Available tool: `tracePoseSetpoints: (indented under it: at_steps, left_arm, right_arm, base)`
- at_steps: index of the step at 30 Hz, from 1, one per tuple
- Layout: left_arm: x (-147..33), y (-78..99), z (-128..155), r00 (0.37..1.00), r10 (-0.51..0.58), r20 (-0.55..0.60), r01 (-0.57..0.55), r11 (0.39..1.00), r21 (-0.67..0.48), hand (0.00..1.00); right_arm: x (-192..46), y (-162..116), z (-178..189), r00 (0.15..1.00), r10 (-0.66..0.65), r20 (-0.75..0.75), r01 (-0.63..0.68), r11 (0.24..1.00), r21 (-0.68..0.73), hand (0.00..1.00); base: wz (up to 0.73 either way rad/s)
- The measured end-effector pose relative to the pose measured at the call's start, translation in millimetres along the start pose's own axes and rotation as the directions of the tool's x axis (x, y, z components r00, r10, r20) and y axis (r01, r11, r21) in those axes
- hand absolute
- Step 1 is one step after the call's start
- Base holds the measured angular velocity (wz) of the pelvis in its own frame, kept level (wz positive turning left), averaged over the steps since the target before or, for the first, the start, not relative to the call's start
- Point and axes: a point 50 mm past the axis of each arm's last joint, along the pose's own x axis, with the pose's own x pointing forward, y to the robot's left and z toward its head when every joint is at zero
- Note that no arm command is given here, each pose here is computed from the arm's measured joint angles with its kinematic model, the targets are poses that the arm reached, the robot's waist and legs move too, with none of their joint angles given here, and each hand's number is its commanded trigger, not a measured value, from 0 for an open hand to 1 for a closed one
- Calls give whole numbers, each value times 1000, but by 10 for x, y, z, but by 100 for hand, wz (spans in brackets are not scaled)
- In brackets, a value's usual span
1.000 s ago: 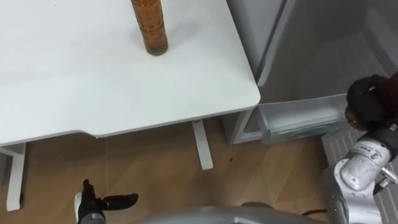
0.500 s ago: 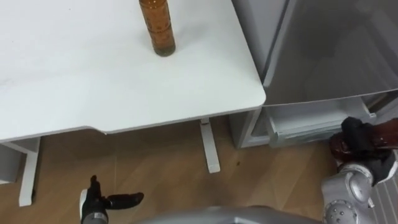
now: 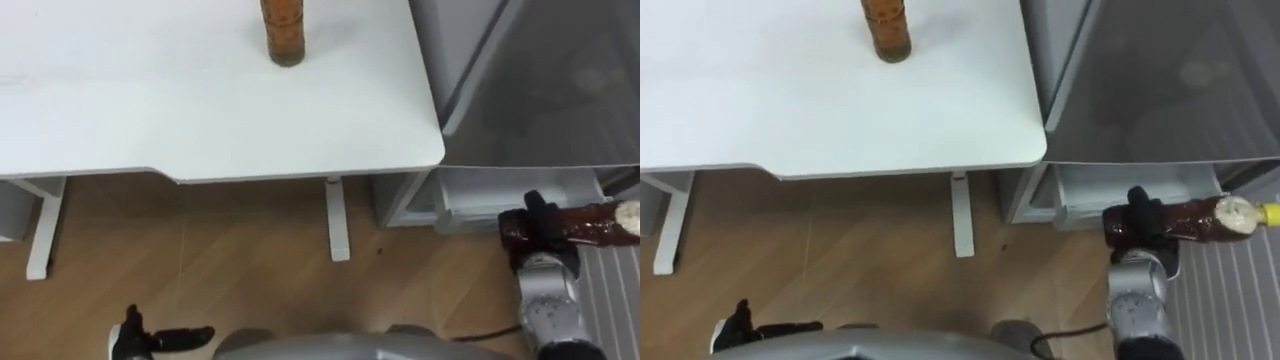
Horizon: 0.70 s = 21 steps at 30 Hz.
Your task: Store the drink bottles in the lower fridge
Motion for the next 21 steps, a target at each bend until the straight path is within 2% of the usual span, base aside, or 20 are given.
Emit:
tracePoseSetpoints:
  at_steps: [3,8,11,17,21]
  left_arm:
    - [63,-46,171,1000,1,16,-1,1000,-16,0]
    - [136,-223,549,995,-33,95,37,999,-35,0]
    - [143,-304,662,993,-31,117,36,998,-48,0]
    - [148,-373,754,991,1,133,1,1000,-19,0]
    - [156,-382,829,989,21,147,-19,1000,-16,0]
  right_arm:
    - [105,312,40,998,68,-9,-68,998,-5,100]
    - [155,593,73,992,127,-11,-128,992,-6,100]
    - [179,740,110,990,139,-6,-139,990,-7,100]
    - [190,828,238,988,149,26,-149,989,-17,100]
    - [181,950,346,983,166,73,-159,983,-92,100]
  base:
    - [19]
    - [20]
    - [3]
    - [1]
    - [1]
